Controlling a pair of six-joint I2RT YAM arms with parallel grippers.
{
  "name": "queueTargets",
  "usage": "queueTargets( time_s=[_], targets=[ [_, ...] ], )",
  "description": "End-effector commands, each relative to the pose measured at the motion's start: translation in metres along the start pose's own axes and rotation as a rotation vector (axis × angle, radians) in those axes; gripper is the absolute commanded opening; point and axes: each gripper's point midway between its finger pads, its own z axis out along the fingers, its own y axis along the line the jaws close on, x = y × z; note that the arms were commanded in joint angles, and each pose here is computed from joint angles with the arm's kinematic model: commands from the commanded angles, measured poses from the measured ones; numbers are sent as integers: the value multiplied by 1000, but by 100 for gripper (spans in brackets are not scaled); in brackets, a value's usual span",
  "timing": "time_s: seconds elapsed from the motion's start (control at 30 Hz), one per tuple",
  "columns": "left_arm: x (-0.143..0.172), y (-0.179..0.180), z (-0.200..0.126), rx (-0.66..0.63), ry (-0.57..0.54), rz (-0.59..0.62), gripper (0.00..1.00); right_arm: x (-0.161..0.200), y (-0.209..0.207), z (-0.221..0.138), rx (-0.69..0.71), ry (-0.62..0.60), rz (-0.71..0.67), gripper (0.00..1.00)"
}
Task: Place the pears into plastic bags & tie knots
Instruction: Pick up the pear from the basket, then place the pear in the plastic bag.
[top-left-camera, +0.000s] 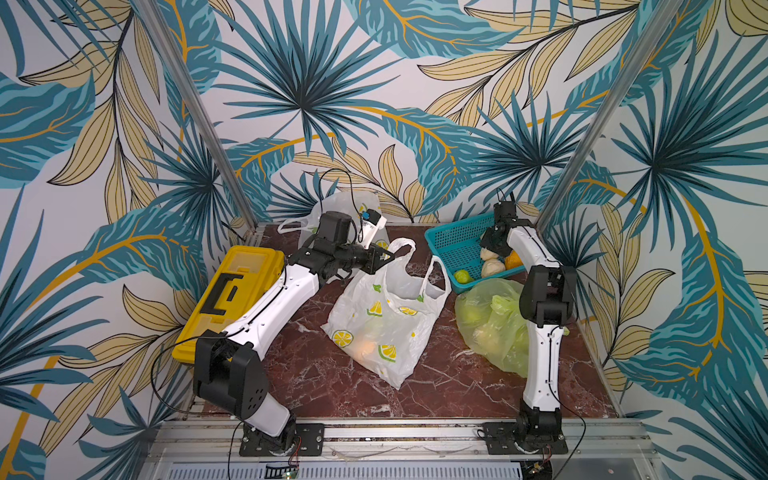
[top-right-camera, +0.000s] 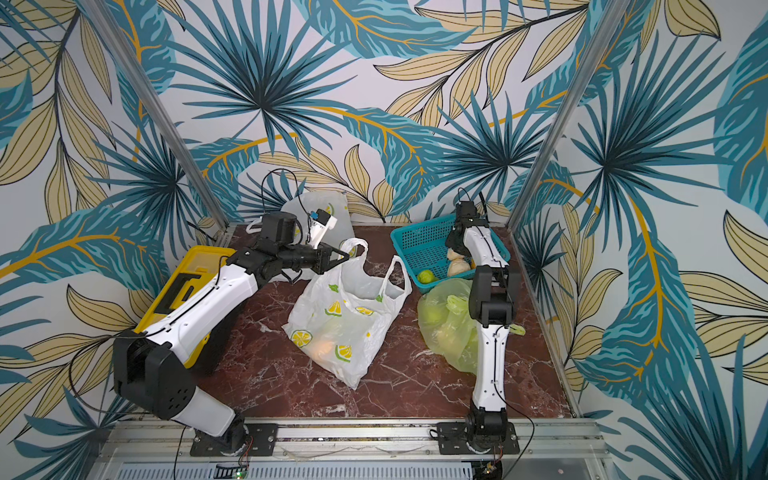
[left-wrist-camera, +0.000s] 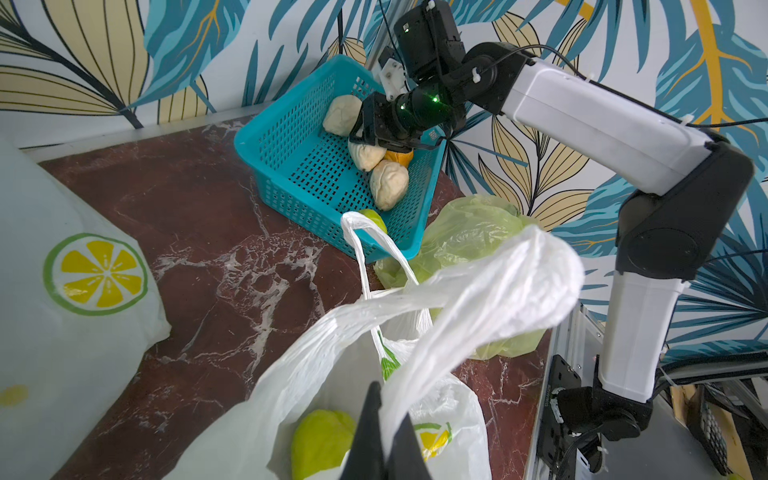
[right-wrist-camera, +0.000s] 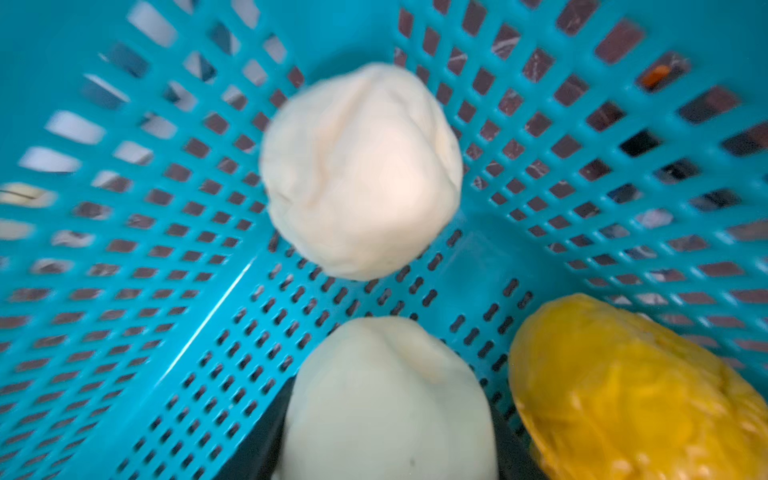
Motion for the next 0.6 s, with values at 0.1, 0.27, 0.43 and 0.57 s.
queueTargets(
  time_s=[0.1,0.27,0.43,0.57],
  targets=[
    [-1,-9,-9,3,-22,23,0,-17,32,-66,-151,-90,14,30],
    [-4,-5,-10,-10,-28,35,0,8,73,-125,-316,-73,-5,29],
    [-9,-1,-11,-12,-37,33,0,65,123,-206,-507,-89,-79,29],
    [-10,-1,-9,-5,-35,16,0,127,139,-241,-557,-95,-51,26]
  ],
)
